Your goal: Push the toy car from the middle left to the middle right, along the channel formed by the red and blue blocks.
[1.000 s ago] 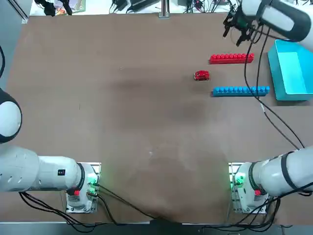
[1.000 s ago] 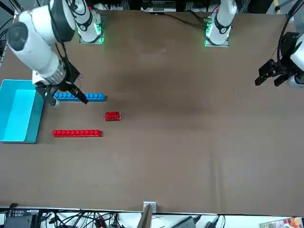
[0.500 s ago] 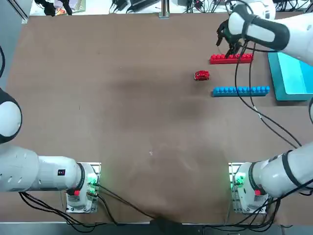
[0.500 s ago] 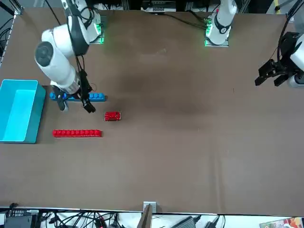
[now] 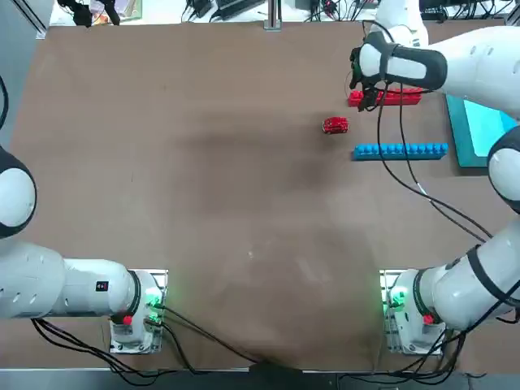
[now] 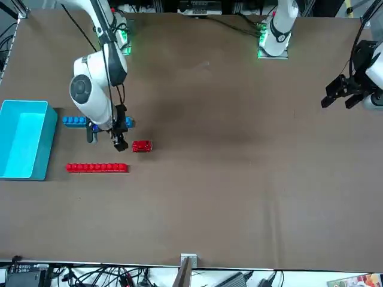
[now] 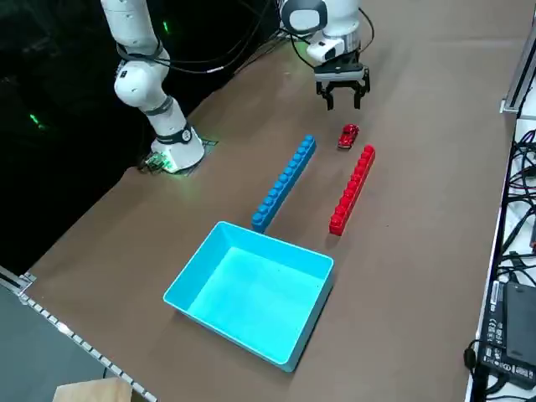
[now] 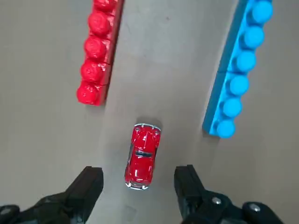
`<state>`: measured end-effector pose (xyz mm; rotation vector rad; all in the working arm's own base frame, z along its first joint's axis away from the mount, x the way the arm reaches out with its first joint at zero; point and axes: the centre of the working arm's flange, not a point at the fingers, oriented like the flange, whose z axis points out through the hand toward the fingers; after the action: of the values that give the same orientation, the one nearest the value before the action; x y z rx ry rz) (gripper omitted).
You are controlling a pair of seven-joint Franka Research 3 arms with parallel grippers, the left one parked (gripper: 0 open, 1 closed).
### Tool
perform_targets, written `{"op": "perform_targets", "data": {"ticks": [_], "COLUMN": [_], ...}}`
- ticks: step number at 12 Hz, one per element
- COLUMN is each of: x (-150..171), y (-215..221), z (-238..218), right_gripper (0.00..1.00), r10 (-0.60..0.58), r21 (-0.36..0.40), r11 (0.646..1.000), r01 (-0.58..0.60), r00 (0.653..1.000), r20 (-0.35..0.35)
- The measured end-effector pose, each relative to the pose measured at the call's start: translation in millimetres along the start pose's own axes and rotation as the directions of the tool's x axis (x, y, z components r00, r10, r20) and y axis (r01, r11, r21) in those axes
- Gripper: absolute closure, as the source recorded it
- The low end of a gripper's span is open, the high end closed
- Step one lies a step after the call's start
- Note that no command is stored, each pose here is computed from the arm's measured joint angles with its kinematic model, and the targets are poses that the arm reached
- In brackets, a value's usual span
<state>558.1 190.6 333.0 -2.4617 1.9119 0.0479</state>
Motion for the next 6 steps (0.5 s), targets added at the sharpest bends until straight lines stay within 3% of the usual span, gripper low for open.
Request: {"op": "perform_targets", "data": {"ticks": [6], "x": [-20], "y": [-8], "z": [46], "right_gripper": [0.07], "r10": [0.172], "r21": [-0.038], "r11": [0.984], "r01": [-0.173], "r00": [0.985], "r20": [-0.020]}}
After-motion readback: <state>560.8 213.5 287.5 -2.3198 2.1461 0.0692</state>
